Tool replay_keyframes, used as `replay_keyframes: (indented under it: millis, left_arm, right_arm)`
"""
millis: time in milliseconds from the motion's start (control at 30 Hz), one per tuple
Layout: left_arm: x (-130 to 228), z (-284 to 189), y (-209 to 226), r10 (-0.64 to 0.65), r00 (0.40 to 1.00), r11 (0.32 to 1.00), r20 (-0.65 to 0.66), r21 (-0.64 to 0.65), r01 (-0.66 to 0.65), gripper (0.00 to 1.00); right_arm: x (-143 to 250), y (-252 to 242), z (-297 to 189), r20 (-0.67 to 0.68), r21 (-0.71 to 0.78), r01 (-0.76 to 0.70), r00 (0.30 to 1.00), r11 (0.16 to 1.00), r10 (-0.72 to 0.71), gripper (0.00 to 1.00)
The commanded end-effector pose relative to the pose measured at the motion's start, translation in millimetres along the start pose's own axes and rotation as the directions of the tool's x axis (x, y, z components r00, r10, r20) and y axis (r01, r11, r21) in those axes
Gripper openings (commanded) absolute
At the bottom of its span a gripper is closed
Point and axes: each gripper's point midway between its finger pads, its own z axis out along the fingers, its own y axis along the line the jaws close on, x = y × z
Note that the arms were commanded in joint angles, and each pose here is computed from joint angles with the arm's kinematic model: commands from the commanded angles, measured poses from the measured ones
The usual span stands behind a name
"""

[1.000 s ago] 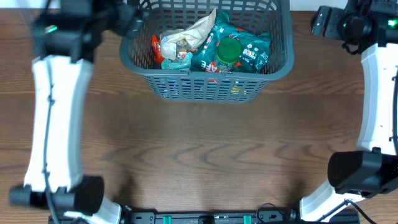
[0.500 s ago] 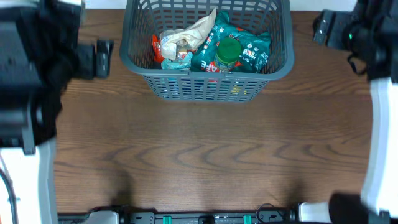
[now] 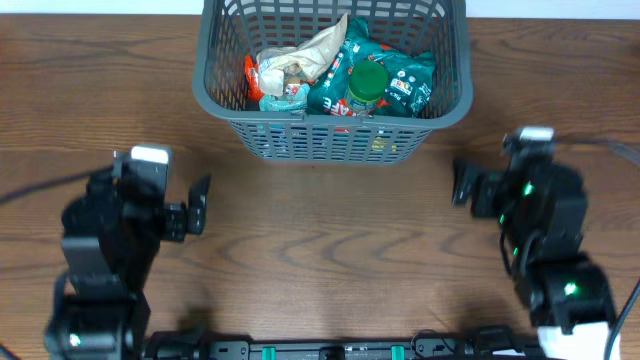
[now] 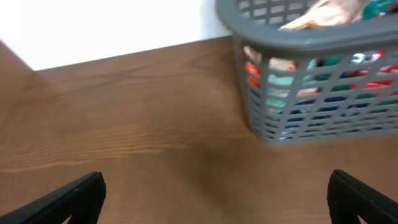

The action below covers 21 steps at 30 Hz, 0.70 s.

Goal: Pack container

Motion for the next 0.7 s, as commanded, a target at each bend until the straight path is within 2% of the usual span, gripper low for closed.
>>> replay_keyframes:
  millis: [0, 367, 667]
  left_arm:
    - [24.3, 8.9, 3.4, -0.005, 1.0, 0.999, -0.011, -0.042, 0.004, 0.99]
    - [33.9, 12.7, 2.0, -0.004, 1.0, 0.999, -0.029, -0.04, 0.003, 0.99]
    - [33.9, 12.7, 2.0, -0.004, 1.0, 0.999, -0.029, -0.04, 0.003, 0.99]
  right_arm:
    - [24.0, -3.8, -0.1, 0.005, 0.014, 0.027, 1.0, 1.0, -0.027, 0.99]
    - [60.1, -7.0, 3.3, -0.102, 0.02, 0.045, 0.994, 0.999, -0.042, 0.99]
    - [74.0, -8.7, 2.2, -0.16, 0.024, 0.055, 0.986, 0.998, -0.05, 0.99]
